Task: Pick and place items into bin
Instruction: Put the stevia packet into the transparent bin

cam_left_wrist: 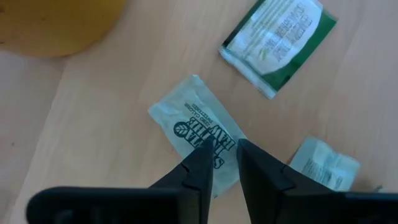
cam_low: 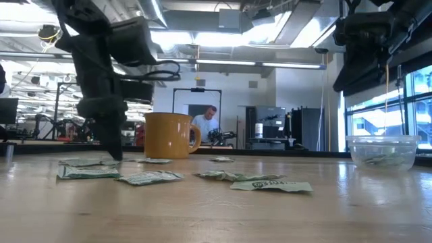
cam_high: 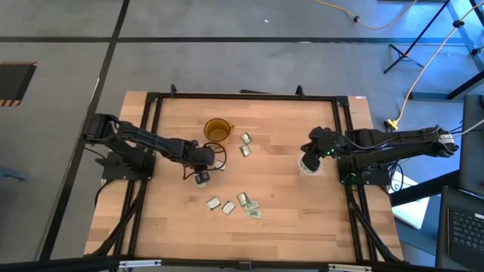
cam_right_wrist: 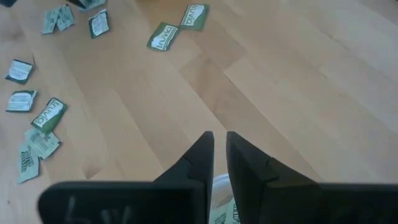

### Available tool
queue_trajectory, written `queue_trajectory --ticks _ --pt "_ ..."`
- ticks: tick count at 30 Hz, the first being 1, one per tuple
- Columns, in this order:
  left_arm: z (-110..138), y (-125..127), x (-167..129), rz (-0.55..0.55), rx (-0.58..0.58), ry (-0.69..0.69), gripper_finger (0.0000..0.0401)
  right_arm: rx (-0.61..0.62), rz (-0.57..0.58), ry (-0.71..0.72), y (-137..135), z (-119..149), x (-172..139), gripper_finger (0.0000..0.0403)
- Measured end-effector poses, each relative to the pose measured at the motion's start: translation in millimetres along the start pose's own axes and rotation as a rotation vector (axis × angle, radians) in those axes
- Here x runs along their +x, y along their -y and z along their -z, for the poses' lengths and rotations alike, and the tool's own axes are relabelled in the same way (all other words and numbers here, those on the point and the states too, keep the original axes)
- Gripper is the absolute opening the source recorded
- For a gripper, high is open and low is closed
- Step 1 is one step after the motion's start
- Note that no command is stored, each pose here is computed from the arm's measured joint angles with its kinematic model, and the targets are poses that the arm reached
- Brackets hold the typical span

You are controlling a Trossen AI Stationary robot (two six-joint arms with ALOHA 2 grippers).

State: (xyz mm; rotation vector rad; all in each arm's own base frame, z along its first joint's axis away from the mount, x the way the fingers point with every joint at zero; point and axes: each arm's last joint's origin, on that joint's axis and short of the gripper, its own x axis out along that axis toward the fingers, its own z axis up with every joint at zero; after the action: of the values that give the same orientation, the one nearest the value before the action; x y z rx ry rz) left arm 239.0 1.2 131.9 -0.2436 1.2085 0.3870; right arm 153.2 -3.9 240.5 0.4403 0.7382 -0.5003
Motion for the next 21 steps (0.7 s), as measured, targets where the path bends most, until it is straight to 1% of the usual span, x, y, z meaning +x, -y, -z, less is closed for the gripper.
queue_trajectory --ticks 4,7,14,21 --pt "-0.5 -0.1 1.6 0.014 -0.021 -0.011 0.0086 0.0 0.0 0.001 0.0 -0.1 0.0 0.0048" --pt "0.3 -0.3 1.8 0.014 -0.012 -0.02 0.0083 0.0 0.0 0.0 0.0 0.0 0.0 0.0048" --pt "2.7 -1.2 2.1 0.006 0.019 -0.044 0.0043 0.0 0.0 0.0 0.0 0.0 0.0 0.0048" --pt "2.8 -1.3 2.2 0.006 0.08 -0.043 0.0009 -0.001 -0.001 0.001 -0.1 -0.1 0.0 0.0048"
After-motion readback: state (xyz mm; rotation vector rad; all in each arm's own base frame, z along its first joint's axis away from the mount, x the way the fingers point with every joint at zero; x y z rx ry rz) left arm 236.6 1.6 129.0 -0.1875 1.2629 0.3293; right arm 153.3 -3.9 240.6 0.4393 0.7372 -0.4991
